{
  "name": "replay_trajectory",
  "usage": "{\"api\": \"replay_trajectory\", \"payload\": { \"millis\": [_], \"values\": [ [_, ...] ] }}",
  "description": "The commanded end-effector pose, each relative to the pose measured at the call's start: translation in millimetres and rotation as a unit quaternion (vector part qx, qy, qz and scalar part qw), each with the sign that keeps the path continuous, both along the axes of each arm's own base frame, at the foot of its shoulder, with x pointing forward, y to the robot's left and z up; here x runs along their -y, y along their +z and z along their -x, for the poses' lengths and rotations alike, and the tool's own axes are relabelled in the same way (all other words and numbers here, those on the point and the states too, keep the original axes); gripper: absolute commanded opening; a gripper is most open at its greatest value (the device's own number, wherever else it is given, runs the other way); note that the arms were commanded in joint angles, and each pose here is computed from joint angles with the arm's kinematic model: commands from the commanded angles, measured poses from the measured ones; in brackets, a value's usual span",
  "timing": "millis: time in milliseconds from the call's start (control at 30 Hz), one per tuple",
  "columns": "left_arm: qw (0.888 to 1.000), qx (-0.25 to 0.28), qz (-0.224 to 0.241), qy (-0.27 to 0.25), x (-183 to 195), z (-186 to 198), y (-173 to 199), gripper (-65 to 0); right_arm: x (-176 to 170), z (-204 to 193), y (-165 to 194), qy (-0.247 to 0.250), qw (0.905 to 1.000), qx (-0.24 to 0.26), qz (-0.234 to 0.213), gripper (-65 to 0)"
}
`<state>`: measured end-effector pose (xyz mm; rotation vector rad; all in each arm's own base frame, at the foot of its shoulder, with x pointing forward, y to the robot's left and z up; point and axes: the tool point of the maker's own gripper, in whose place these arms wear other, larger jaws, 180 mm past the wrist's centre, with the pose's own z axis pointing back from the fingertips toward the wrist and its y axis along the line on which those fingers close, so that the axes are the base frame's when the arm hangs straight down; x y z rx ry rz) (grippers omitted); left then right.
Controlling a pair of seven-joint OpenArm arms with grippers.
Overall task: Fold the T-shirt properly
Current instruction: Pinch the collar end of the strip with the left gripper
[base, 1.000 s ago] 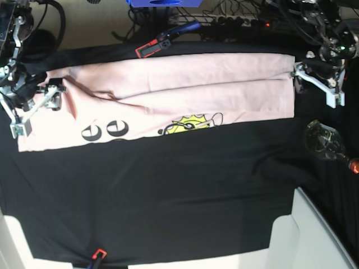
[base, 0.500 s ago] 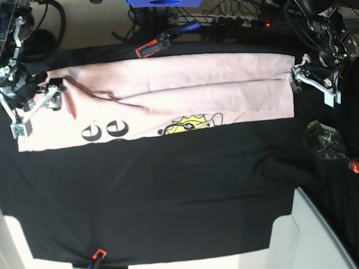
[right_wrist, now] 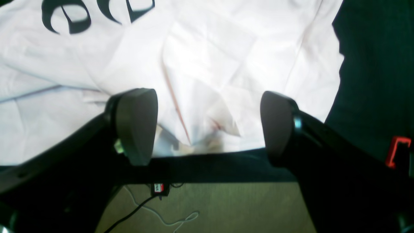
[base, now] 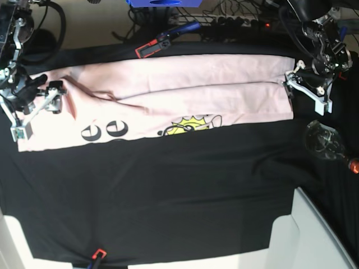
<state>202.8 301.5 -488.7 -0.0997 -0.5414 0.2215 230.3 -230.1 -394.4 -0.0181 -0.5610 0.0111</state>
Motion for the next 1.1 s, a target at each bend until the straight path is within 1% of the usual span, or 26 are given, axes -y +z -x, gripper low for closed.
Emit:
{"api": "replay_trajectory", "payload": {
  "millis": [0,67,100,133,267,300,333,400,633,767,867,967,1033,1067],
  "values": [
    [1.000,-0.012,0.011,-0.013,8.1,4.2,-3.2,-31.9,2.8,-8.2,9.8,0.002,0.9998,0.021,0.005,-17.7],
    [1.000,-0.013,0.015,-0.014,13.1,4.8,-5.2,-32.8,2.8,-8.2,9.8,0.002,0.9998,0.021,0.005,-17.7],
    [1.000,-0.014,0.016,-0.014,14.2,4.7,-5.6,-34.9,2.8,-8.2,9.8,0.002,0.9998,0.021,0.005,-17.7],
    [1.000,-0.014,0.017,-0.014,15.1,4.9,-5.8,-38.3,2.8,-8.2,9.8,0.002,0.9998,0.021,0.005,-17.7],
    [1.000,-0.016,0.023,-0.013,19.5,6.2,-8.6,-55.9,2.8,-8.8,10.1,0.002,0.9998,0.021,0.005,-17.7],
    [1.000,-0.017,0.023,-0.013,19.6,6.5,-9.0,-59.5,2.8,-8.8,10.1,0.002,0.9998,0.021,0.005,-17.7],
    [1.000,-0.016,0.023,-0.011,18.8,6.8,-8.8,-62.0,2.8,-8.8,10.1,0.002,0.9998,0.021,0.005,-17.7],
    [1.000,-0.017,0.023,-0.009,17.6,7.4,-8.7,-64.8,2.8,-8.8,10.1,0.002,0.9998,0.021,0.005,-17.7],
    [1.000,-0.011,0.013,-0.013,14.7,8.5,-2.2,-65.0,2.8,-8.8,10.1,0.002,0.9998,0.021,0.005,-17.7],
    [0.999,0.026,-0.020,-0.030,17.1,3.3,27.0,-65.0,2.8,-8.8,10.1,0.002,0.9998,0.021,0.005,-17.7],
    [0.996,0.054,-0.051,-0.049,18.7,-1.2,54.1,-65.0,2.8,-8.8,10.1,0.002,0.9998,0.021,0.005,-17.7],
    [0.996,0.053,-0.057,-0.054,26.6,-2.4,65.7,-65.0,2.8,-8.8,10.1,0.002,0.9998,0.021,0.005,-17.7],
    [0.994,0.061,-0.064,-0.063,32.9,-8.0,76.0,-65.0,2.8,-8.8,10.1,0.002,0.9998,0.021,0.005,-17.7],
    [0.994,0.064,-0.059,-0.067,40.8,-9.8,77.9,-65.0,2.8,-8.8,10.1,0.002,0.9998,0.021,0.005,-17.7]
  ]
}}
